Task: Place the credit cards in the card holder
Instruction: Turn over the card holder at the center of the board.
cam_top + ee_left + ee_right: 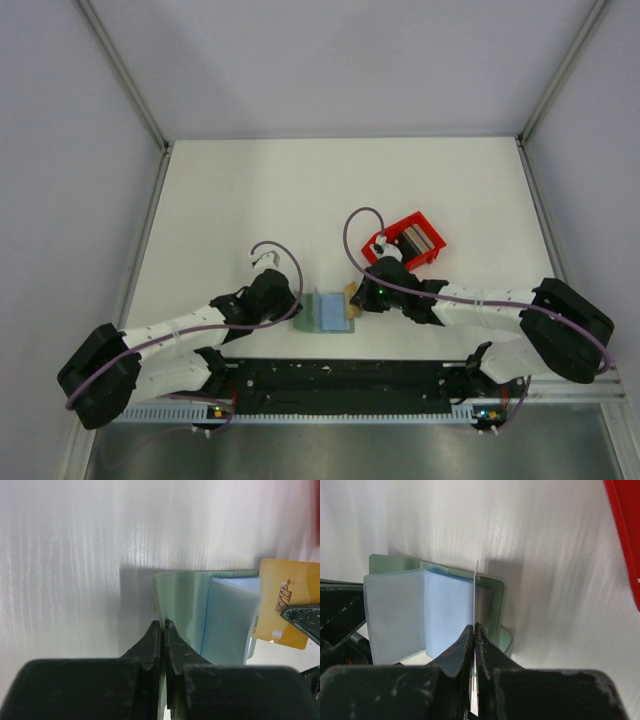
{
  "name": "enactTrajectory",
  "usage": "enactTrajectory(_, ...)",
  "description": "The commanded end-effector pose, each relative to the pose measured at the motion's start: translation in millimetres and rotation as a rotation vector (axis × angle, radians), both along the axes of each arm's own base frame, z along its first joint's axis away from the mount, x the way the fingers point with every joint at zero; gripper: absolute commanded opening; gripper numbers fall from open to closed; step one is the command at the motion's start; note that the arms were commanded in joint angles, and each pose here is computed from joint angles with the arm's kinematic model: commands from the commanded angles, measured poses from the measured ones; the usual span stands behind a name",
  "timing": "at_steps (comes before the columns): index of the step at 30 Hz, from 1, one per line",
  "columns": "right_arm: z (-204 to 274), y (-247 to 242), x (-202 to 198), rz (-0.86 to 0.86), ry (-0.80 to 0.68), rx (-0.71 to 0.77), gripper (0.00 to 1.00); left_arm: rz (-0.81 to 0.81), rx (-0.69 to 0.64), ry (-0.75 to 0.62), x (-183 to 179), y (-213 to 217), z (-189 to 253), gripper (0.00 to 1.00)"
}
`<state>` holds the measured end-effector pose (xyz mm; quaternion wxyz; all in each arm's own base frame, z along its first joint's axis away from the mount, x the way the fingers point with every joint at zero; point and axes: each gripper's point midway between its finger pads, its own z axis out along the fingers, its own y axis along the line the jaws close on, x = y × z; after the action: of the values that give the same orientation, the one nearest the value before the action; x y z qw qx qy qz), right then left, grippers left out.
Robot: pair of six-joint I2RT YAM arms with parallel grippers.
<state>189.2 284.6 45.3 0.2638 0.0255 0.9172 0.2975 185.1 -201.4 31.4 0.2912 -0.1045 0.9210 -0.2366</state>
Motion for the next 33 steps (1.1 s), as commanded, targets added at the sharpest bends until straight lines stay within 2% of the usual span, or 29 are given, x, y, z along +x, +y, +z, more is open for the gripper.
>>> enactTrajectory(1, 12, 14, 5, 0.005, -0.009, 0.081, 0.00, 0.015, 0.000, -0.014, 4, 0, -1, 0.00)
enactTrajectory(9, 6, 19, 5, 0.021, 0.015, 0.064, 0.00, 0.013, 0.001, -0.007, 3, 0, -4, 0.00)
enactTrajectory(24, 57, 77, -1, 0.173, -0.029, 0.265, 0.00, 0.028, 0.006, 0.008, 0, 3, -14, 0.00)
enactTrajectory(33, 47, 80, -5, 0.175, -0.009, 0.252, 0.00, 0.038, 0.011, 0.012, 0, 6, -18, 0.00)
